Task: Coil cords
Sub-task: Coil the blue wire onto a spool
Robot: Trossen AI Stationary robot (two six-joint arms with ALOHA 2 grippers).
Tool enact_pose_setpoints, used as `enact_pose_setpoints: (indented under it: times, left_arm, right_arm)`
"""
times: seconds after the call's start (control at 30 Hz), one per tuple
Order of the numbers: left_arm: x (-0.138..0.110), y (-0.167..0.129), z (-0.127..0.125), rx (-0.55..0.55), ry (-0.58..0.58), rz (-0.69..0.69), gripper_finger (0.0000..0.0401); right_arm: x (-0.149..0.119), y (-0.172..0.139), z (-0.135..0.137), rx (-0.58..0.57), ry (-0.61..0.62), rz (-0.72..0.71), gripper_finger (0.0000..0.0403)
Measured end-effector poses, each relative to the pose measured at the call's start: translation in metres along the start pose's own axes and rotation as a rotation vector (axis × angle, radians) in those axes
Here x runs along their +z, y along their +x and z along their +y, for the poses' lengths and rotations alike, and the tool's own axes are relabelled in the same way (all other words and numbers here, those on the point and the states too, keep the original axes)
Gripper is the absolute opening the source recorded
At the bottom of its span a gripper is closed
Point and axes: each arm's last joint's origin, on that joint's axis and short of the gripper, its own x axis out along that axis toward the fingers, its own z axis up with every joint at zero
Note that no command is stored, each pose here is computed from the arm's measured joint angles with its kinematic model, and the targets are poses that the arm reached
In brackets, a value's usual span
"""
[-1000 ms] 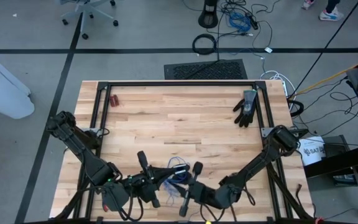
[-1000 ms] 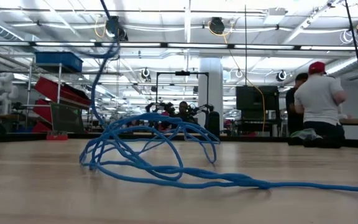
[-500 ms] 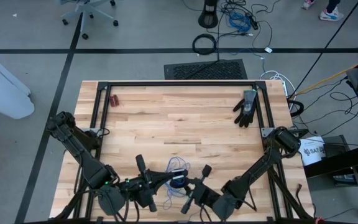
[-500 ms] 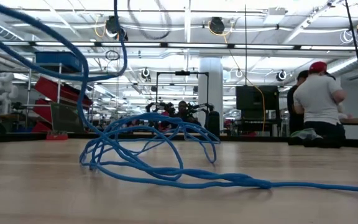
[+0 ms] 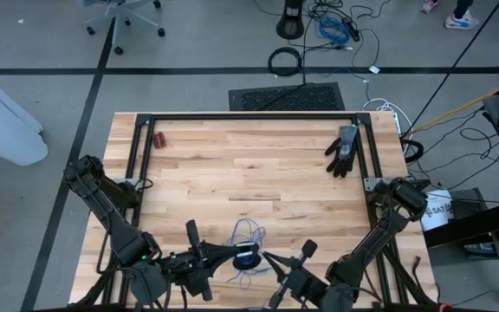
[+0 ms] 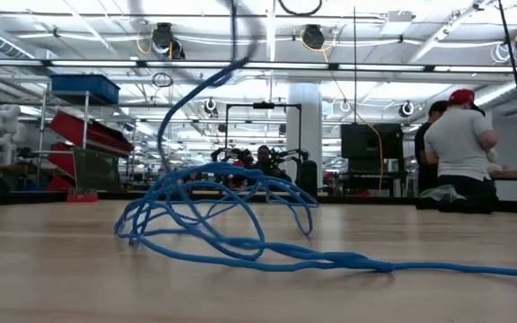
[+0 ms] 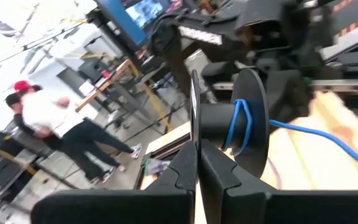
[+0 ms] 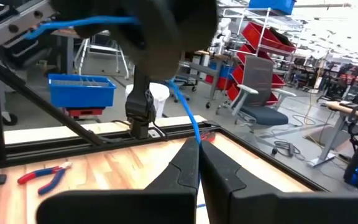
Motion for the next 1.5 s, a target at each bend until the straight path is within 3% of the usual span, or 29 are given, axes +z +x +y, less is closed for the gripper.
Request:
enact_pose_setpoints:
  times: [0.33,0.57,1.0,1.5]
  left_arm:
    - [0.001,-0.001,-0.003,-0.122,0.003,-0.060,0.0006]
    - [-0.007,-0.001,-0.007,-0.152,0.093,-0.006,0.0006]
    - [-0.011,0.001,-0.004,-0.070,0.102,0.051,0.0006]
    - [-0.014,0.001,-0.004,-0.053,0.126,0.072,0.0006]
  right_arm:
    - [0.008,-0.007,-0.002,0.054,-0.013,-0.013,0.0000]
    - [0.020,-0.008,-0.006,0.137,0.048,-0.036,0.0000]
    - [0.029,-0.009,-0.006,0.328,0.223,-0.055,0.0000]
    - [0.038,-0.006,-0.012,0.326,0.251,-0.065,0.0000]
